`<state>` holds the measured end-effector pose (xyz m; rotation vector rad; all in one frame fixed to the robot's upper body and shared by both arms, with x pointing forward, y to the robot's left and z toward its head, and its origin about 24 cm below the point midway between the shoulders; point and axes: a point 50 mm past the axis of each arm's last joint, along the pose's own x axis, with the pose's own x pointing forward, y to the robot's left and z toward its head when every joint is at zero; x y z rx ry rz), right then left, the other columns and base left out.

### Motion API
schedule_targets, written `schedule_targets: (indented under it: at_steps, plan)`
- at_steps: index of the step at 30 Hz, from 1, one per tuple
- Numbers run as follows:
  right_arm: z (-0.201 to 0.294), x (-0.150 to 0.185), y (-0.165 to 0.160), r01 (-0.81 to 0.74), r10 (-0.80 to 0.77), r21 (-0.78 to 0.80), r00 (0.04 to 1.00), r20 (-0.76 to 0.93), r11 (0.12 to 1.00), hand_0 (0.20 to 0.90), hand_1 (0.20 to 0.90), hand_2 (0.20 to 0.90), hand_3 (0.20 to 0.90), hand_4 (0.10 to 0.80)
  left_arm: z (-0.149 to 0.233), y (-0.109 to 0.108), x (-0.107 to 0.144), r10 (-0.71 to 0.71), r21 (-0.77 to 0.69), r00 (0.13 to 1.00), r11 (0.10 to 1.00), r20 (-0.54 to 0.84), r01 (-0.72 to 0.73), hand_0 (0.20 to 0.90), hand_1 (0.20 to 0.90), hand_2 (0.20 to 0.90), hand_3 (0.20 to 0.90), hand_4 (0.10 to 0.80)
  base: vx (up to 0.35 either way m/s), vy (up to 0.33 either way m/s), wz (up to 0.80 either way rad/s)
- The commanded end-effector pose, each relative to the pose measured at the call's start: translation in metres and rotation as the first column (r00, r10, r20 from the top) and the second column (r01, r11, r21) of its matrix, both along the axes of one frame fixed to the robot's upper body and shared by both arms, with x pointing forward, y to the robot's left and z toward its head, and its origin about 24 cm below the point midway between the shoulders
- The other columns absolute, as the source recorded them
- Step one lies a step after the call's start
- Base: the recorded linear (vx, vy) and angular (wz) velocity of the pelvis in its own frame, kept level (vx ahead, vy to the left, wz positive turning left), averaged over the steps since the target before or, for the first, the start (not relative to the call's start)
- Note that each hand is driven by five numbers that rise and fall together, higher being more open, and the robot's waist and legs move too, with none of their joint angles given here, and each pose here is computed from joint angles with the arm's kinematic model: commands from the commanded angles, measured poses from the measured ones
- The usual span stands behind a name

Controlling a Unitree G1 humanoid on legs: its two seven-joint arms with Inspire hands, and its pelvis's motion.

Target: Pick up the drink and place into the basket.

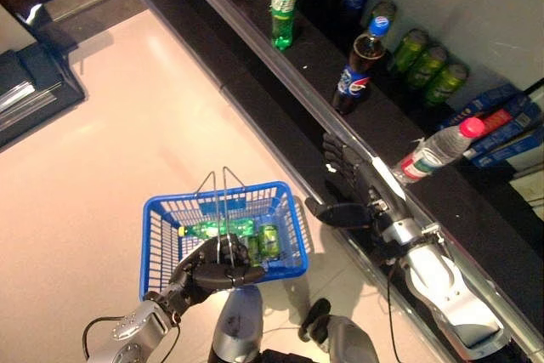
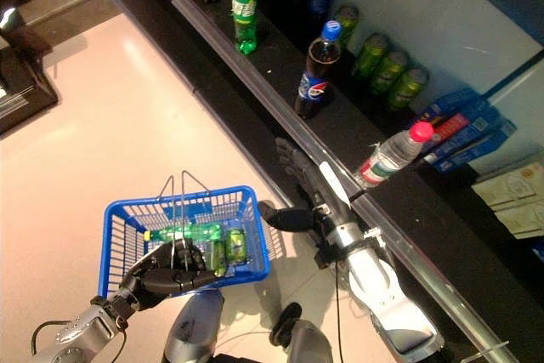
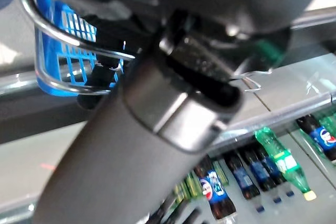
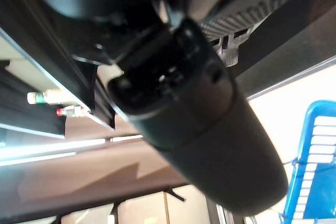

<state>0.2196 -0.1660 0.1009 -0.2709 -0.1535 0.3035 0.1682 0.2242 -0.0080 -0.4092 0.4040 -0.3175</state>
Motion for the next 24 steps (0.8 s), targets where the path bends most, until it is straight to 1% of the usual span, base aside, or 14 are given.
schedule_targets:
  at_steps: [1,2,5,6,8,9,11,14,16,17,18,21,23,24]
  plan:
    - [0.013,-0.01,-0.007,-0.042,0.035,0.092,0.996,0.079,0.995,0.9,0.9,0.9,0.9,0.8,0.049,-0.01,0.008,0.061,-0.122,0.925,0.992,0.376,-0.016,0.3,0.3,0.3,0.2,0.1,-0.018,-0.007,-0.2]
    - [-0.003,-0.012,-0.012,-0.009,0.009,0.125,1.0,0.006,0.992,0.9,0.9,0.9,0.9,0.8,0.036,-0.003,0.004,0.113,-0.091,0.936,0.992,0.333,-0.087,0.3,0.3,0.3,0.2,0.1,-0.025,-0.009,-0.28]
    - [-0.029,-0.017,-0.019,0.061,-0.045,0.146,0.993,-0.111,0.987,0.9,0.9,0.9,0.9,0.8,0.018,0.008,-0.002,0.213,-0.056,0.944,0.977,0.253,-0.205,0.3,0.3,0.3,0.2,0.1,-0.038,-0.015,-0.23]
    - [-0.052,-0.02,-0.024,0.115,-0.078,0.158,0.972,-0.223,0.981,0.9,0.9,0.9,0.9,0.8,0.003,0.016,-0.008,0.289,-0.013,0.938,0.956,0.19,-0.292,0.3,0.3,0.3,0.2,0.1,-0.042,-0.009,-0.25]
    - [-0.065,-0.022,-0.027,0.148,-0.103,0.153,0.957,-0.273,0.977,0.9,0.9,0.9,0.9,0.8,-0.007,0.02,-0.011,0.324,-0.007,0.933,0.945,0.154,-0.327,0.3,0.3,0.3,0.2,0.1,-0.032,-0.001,-0.21]
    - [-0.086,-0.026,-0.03,0.203,-0.13,0.164,0.919,-0.372,0.965,0.9,0.9,0.9,0.9,0.8,-0.02,0.023,-0.014,0.378,0.024,0.921,0.924,0.095,-0.381,0.3,0.3,0.3,0.2,0.1,-0.031,0.002,-0.11]
    - [-0.116,-0.034,-0.032,0.276,-0.165,0.162,0.855,-0.492,0.948,0.9,0.9,0.9,0.9,0.8,-0.037,0.026,-0.018,0.413,0.1,0.91,0.905,0.038,-0.415,0.3,0.3,0.3,0.2,0.1,-0.027,-0.007,-0.14]
    - [-0.146,-0.041,-0.032,0.342,-0.224,0.098,0.78,-0.585,0.935,0.9,0.9,0.9,0.9,0.8,-0.073,0.025,-0.03,0.5,0.158,0.857,0.863,-0.122,-0.481,0.3,0.3,0.3,0.2,0.1,-0.011,-0.026,-0.12]
    - [-0.153,-0.043,-0.032,0.355,-0.225,0.095,0.755,-0.616,0.93,0.9,0.9,0.9,0.9,0.8,-0.078,0.025,-0.032,0.515,0.177,0.845,0.854,-0.144,-0.49,0.3,0.3,0.3,0.2,0.1,0.001,-0.017,0.0]
    - [-0.168,-0.049,-0.031,0.364,-0.241,0.051,0.71,-0.662,0.93,0.9,0.9,0.9,0.9,0.8,-0.091,0.026,-0.04,0.566,0.213,0.799,0.822,-0.205,-0.528,0.3,0.3,0.3,0.2,0.1,0.005,-0.038,0.0]
    - [-0.172,-0.05,-0.03,0.36,-0.251,0.028,0.7,-0.669,0.932,0.9,0.9,0.9,0.9,0.8,-0.095,0.026,-0.042,0.585,0.218,0.778,0.81,-0.23,-0.545,0.3,0.3,0.3,0.2,0.1,0.009,-0.072,-0.01]
    - [-0.204,-0.066,-0.027,0.294,-0.258,-0.097,0.578,-0.774,0.951,0.9,0.9,0.9,0.9,0.8,-0.119,0.028,-0.059,0.694,0.29,0.63,0.719,-0.349,-0.631,0.3,0.3,0.3,0.2,0.1,0.053,-0.094,0.02]
    - [-0.225,-0.082,-0.028,0.311,-0.271,-0.134,0.453,-0.849,0.941,0.9,0.9,0.9,0.9,0.8,-0.129,0.028,-0.07,0.735,0.332,0.554,0.674,-0.391,-0.659,0.3,0.3,0.3,0.2,0.1,0.096,-0.076,0.04]
    - [-0.233,-0.089,-0.03,0.319,-0.283,-0.155,0.41,-0.867,0.935,0.9,0.9,0.9,0.9,0.8,-0.131,0.027,-0.072,0.742,0.346,0.541,0.667,-0.396,-0.66,0.3,0.3,0.3,0.2,0.1,0.085,-0.037,0.07]
